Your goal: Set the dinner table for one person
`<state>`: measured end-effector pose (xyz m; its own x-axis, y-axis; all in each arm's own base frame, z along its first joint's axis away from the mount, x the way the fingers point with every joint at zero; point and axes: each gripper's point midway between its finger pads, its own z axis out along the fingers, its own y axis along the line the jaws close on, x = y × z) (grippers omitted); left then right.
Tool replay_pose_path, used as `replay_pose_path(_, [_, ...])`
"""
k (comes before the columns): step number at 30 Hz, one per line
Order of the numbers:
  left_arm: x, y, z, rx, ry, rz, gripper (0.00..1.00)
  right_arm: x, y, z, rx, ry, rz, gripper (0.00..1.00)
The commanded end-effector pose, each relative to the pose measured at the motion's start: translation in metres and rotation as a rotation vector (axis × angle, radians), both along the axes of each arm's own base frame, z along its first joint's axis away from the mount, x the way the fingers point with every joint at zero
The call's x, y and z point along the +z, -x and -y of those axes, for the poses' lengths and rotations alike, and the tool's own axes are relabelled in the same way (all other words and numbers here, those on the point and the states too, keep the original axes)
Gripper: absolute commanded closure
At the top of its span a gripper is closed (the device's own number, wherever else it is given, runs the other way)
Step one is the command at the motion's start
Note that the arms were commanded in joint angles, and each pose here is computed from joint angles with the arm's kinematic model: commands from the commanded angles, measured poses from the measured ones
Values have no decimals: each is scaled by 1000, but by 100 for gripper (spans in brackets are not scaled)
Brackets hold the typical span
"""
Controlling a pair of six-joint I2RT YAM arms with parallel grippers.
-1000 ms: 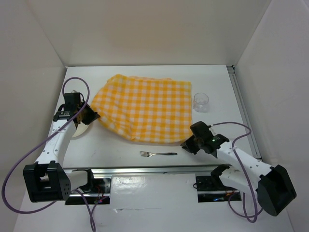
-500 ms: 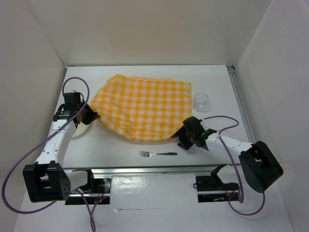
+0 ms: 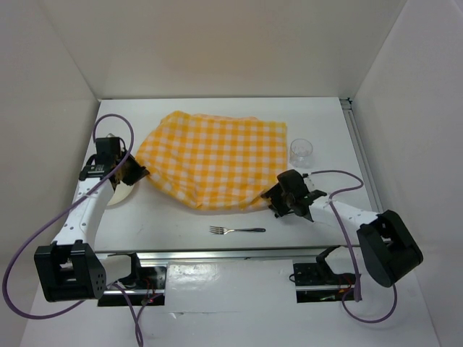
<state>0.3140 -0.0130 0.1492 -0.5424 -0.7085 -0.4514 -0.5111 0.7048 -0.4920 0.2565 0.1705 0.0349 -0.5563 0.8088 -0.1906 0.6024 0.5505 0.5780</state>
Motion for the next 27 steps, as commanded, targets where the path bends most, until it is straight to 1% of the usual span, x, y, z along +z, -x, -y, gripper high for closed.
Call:
replay_pose_path(1, [15,-9,-3,-9,-22,40,100,9,-29,8,-82,2,78,42])
replay_pose_path(2, [15,-9,-3,-9,-22,40,100,12,-32,4,-69,-1,80,50])
replay_pose_path(4, [15,-9,-3,-9,-22,40,100,7,-36,2,-68,8,64,62])
replay_pose_path(5, [15,-9,-3,-9,-22,40,100,13,-42,-1,-69,2,75,80])
replay_pose_path(7, [13,-7,-2,-9,-21,31,100,20,-49,-5,-60,0,94,98])
replay_pose_path(8, [17,-9,-2,-3,-16,40,100,34,-59,-9,-34,5,130,100])
replay_pose_path(10, [26,-16,0,-13,-7,58,100,61,-79,-7,-42,18,210,100])
replay_pose_path(11, [36,-28,1,-15,7,73,100,79,-92,-6,-15,39,268,100])
replay_pose_path(12, [44,-36,6,-40,32,87,100,120,-123,-2,-38,21,358,100])
replay_pose_path(14, [62,-59,7,-59,58,108,100,154,-160,1,-26,31,429,100])
replay_pose_path(15, [87,-89,11,-100,77,152,100,217,-193,10,-29,34,566,100])
replay_pose_path(16, [101,-104,8,-101,82,171,100,225,-215,13,-25,42,579,100])
replay_pose_path(17, [109,-113,3,-109,87,157,100,251,-230,15,-15,33,631,100])
replay_pose_path(18, [147,-142,1,-137,108,230,100,311,-249,29,-45,39,754,100])
replay_pose_path(19, [166,-150,-11,-133,119,269,100,326,-259,35,-48,41,791,100])
replay_pose_path(20, [185,-156,-15,-142,126,312,100,348,-262,40,-46,42,850,100])
replay_pose_path(21, [222,-158,-18,-158,129,408,100,368,-264,50,-51,59,905,100])
replay_pose_path(22, [232,-159,-25,-162,129,446,100,382,-262,56,-53,63,947,100])
replay_pose_path(23, [251,-153,-39,-137,130,500,100,390,-254,62,-51,69,965,100])
replay_pose_path(24, [249,-150,-45,-131,144,508,100,391,-249,64,-36,71,975,100])
replay_pose_path(25, [256,-148,-45,-152,163,544,100,367,-247,71,-32,76,933,100])
replay_pose_path(26, [262,-140,-56,-138,156,565,100,372,-233,70,-19,67,948,100])
replay_pose_path(27, [246,-137,-55,-146,183,537,100,340,-226,74,-10,57,888,100])
